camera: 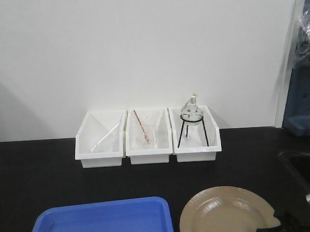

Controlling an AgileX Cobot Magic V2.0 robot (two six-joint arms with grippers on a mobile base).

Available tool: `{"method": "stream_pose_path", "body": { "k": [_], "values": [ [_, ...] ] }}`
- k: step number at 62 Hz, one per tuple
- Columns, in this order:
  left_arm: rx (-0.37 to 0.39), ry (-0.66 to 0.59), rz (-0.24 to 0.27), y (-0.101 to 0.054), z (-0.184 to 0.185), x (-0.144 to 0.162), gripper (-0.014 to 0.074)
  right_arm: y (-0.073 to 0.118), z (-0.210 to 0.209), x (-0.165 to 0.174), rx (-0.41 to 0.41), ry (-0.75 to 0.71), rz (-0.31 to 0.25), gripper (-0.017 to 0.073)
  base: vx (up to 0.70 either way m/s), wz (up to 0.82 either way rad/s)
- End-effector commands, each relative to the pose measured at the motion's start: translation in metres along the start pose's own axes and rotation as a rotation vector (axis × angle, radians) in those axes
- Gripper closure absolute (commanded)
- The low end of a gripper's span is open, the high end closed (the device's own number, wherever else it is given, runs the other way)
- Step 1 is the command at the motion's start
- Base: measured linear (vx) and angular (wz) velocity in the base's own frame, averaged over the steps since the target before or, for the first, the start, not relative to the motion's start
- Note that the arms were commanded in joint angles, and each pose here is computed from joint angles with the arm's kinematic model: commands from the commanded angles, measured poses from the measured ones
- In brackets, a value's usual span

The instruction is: Place disk in tray to left cabinet

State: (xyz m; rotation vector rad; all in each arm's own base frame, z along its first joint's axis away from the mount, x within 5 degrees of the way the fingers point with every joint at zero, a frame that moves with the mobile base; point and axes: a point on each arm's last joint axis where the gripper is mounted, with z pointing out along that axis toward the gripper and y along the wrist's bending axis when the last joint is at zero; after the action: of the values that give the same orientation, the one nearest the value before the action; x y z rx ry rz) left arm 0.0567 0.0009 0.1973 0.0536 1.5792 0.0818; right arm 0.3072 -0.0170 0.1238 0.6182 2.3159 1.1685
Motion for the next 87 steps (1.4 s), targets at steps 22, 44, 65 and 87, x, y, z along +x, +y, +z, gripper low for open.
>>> {"method": "stream_pose_path", "body": {
  "k": [22,44,65,87],
  "values": [
    [-0.008,-0.076,-0.012,0.000,-0.001,-0.002,0.0600,0.131,-0.020,-0.010,-0.334,-0.060,-0.108,0.0563,0.00,0.00],
    [-0.008,-0.076,-0.012,0.000,-0.001,-0.002,0.0600,0.221,0.061,0.056,-0.350,0.142,-0.187,0.0563,0.00,0.00],
    [-0.008,-0.076,-0.012,0.000,-0.001,-0.002,0.0600,0.221,0.131,0.089,-0.321,0.296,-0.170,0.0563,0.00,0.00],
    [-0.008,-0.076,-0.012,0.000,-0.001,-0.002,0.0600,0.200,0.146,0.087,-0.198,0.261,-0.222,0.0495,0.00,0.00]
  ]
}}
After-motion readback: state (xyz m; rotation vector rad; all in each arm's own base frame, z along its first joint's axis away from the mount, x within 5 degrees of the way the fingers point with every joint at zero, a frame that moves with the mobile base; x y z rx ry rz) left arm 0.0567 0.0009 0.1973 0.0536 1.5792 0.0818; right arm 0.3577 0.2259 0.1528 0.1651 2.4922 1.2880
